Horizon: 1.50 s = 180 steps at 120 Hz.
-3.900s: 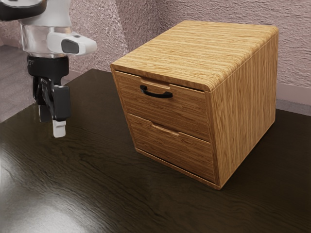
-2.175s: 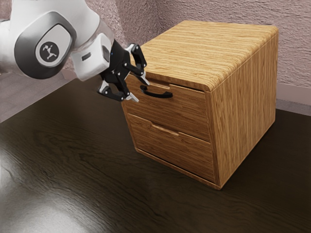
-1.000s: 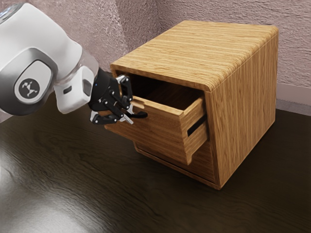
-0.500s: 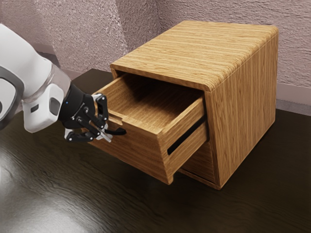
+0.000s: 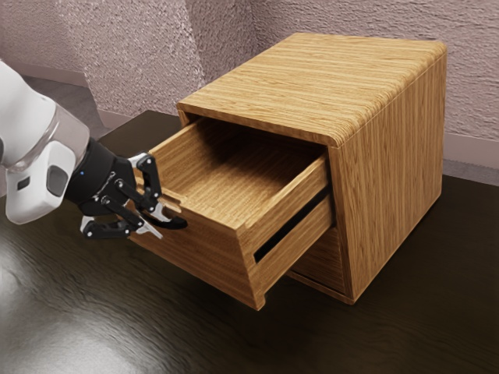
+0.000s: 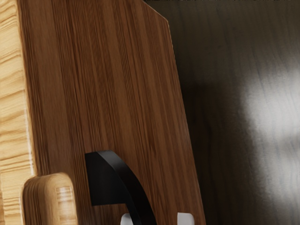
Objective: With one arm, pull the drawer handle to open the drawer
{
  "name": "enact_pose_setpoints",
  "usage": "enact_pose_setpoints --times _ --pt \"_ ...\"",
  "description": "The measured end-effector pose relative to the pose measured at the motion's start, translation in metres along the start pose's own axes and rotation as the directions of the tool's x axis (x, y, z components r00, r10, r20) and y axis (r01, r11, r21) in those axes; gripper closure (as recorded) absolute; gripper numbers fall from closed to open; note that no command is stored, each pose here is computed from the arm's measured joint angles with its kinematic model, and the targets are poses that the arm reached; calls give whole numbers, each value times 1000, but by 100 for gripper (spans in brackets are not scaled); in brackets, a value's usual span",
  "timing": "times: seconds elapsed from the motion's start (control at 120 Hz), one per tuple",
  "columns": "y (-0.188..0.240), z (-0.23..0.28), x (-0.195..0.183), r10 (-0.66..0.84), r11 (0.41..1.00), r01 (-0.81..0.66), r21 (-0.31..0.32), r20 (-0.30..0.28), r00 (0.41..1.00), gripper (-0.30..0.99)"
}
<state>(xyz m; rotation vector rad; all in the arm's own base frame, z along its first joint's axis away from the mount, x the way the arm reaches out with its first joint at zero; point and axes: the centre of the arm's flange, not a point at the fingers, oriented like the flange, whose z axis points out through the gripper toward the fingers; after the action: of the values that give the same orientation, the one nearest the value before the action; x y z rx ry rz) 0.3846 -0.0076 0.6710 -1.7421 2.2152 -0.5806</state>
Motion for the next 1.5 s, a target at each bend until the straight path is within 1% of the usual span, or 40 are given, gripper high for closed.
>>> enact_pose_setpoints --times 0.083,0.158,0.183,0.25,0.317,0.55,0.85,1.05,1.25,1.433,1.5 --pt "6 1 0 -2 1000 2 -2 0 1000 79" --pt "11 1 0 0 1000 0 -3 -2 1000 77" --pt "12 1 0 -1 1000 1 -4 -2 1000 78" --pt "16 -2 -2 -3 1000 3 -2 -5 1000 74" --pt "17 -4 -4 -8 1000 8 -4 -5 1000 77" --pt "25 -17 -8 -12 1000 13 5 -7 1000 77" --pt "35 -19 -13 -23 1000 23 -8 -20 1000 78" --pt "38 -18 -13 -21 999 20 -34 -24 999 64" --pt "36 -19 -6 -8 999 7 -45 -29 1000 58" --pt "31 -37 -2 2 1000 -2 -29 -28 1000 54" --pt "21 -67 7 21 1000 -21 2 -19 1000 53"
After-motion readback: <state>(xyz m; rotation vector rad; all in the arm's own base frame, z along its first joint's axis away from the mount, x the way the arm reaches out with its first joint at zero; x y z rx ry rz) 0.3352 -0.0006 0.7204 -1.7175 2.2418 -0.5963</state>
